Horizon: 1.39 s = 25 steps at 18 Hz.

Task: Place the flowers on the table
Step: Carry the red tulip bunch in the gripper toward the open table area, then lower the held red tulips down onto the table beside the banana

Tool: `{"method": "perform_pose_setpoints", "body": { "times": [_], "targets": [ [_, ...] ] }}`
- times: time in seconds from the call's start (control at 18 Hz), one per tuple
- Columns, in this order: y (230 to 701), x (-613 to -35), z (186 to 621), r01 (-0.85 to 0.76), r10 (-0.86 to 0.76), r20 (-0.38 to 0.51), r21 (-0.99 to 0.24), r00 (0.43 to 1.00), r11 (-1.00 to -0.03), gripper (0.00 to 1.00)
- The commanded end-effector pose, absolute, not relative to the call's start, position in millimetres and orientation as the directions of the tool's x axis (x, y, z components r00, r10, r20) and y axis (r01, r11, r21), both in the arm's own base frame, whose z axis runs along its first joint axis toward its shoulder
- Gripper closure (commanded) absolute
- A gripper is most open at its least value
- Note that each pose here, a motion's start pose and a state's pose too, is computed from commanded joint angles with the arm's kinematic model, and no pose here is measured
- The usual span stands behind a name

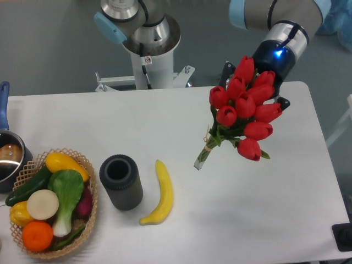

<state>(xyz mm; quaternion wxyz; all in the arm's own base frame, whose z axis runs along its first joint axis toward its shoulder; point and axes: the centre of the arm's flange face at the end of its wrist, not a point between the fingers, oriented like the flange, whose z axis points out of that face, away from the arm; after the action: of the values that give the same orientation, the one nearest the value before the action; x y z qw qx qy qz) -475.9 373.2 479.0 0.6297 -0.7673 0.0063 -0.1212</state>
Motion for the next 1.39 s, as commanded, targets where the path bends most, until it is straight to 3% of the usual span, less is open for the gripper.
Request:
{"method": "perform_pose_setpoints", "body": {
  "times": [0.5,0.94,1.22,1.39],
  "targets": [
    [374.4,-475.1,476.2,0.141,-0.157,0.178,-0.965,0.971,-0.22,0.46],
    [382.7,-466.7,462.2,0.058,-0.052,0.091,-0.892,0.995,-0.449,0.46],
    [369.9,-472.8,470.1,0.01,0.069,-0.045,-0.766,0.997,-0.643,0.46],
    [366.7,-475.2,441.2,-0.076,0.041,-0.189,-0.57,0.981,-0.818,0.46]
  ]
}}
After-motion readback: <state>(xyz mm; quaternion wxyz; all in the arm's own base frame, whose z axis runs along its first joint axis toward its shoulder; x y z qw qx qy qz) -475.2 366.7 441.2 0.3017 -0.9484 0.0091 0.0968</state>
